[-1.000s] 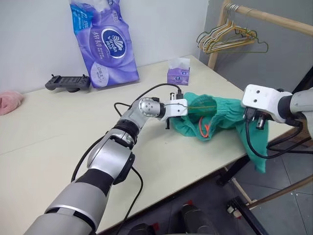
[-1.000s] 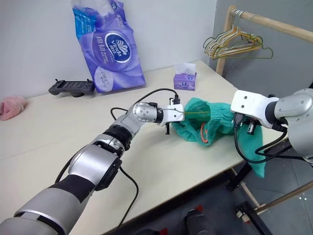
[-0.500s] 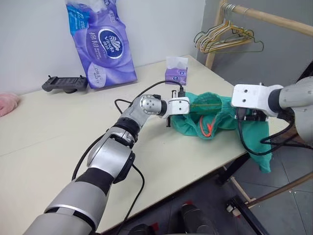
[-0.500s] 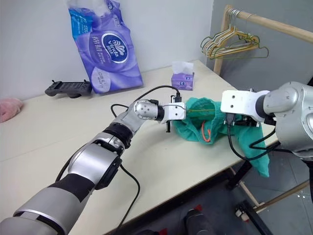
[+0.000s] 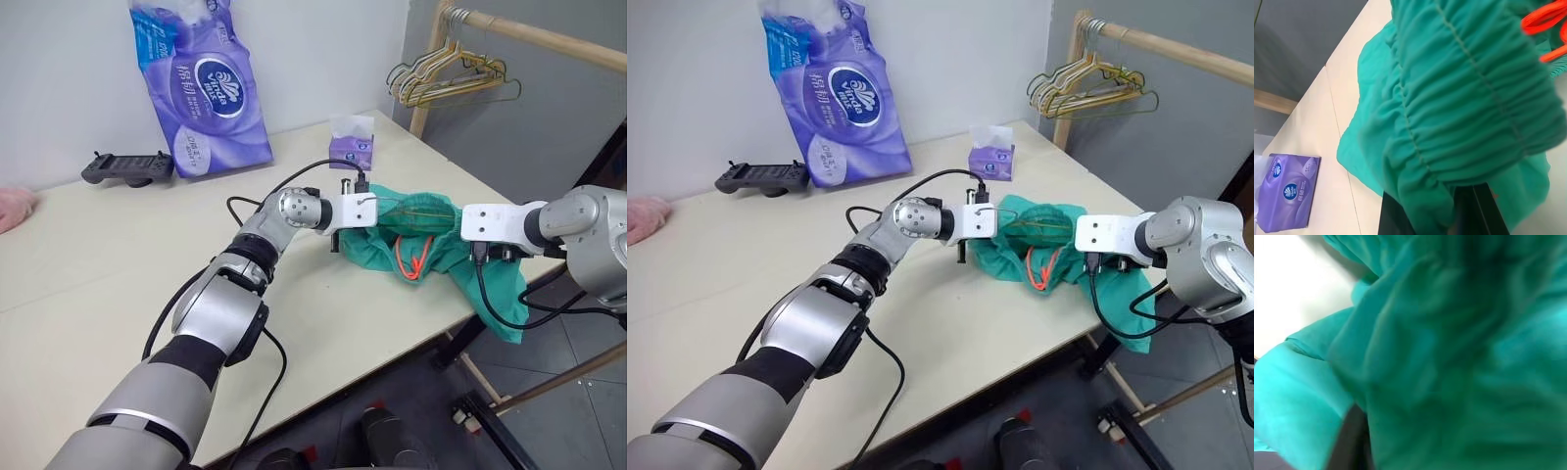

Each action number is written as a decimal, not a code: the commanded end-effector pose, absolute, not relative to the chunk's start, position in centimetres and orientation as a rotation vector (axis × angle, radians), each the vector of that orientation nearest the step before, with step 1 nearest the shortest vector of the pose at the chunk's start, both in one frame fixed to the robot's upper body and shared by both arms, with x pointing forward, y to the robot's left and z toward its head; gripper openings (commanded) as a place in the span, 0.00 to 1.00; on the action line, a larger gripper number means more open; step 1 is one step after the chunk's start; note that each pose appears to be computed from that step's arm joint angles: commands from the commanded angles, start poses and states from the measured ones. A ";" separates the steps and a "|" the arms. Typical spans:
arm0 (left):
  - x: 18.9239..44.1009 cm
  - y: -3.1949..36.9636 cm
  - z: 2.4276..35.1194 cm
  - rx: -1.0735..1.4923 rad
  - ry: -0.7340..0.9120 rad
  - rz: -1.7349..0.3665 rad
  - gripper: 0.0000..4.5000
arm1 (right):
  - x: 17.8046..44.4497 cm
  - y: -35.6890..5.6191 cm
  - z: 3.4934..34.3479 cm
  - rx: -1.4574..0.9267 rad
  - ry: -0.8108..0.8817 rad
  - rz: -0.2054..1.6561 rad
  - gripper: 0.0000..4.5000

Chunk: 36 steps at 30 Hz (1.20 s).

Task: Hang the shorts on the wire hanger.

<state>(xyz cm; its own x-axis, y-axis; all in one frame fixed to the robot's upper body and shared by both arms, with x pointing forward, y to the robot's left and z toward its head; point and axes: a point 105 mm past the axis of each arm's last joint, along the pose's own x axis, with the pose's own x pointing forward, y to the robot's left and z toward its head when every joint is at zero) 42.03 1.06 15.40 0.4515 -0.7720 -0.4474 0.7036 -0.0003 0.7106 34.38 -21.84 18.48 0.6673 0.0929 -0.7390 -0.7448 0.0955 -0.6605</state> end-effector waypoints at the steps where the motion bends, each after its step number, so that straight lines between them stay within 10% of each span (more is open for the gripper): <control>1: 42.3 0.4 18.5 1.069 -0.188 -1.122 0.00 | 35.0 -21.7 19.7 -1.350 0.553 0.645 0.17; 3: 42.3 0.4 18.5 1.070 -0.187 -1.121 0.00 | 35.1 -21.7 19.8 -1.347 0.545 0.640 0.00; 9: 42.3 0.4 18.6 1.097 -0.206 -1.121 0.00 | 35.4 -21.2 20.3 -1.342 0.519 0.636 0.00; 24: 42.0 4.0 21.1 0.941 -0.157 -1.198 0.97 | 35.5 -21.7 20.2 -1.289 0.520 0.612 0.00; 36: 39.6 10.4 22.6 0.812 -0.053 -1.362 1.00 | 34.1 -26.2 17.2 -1.081 0.645 0.543 0.00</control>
<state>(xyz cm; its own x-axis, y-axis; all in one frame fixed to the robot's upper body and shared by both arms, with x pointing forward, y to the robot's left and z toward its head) 39.88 10.18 20.59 0.2460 -0.8514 -0.4633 0.8601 -0.0286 0.5093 34.05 -25.61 15.66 0.6526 0.0851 -0.7529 -0.7306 0.3342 -0.5954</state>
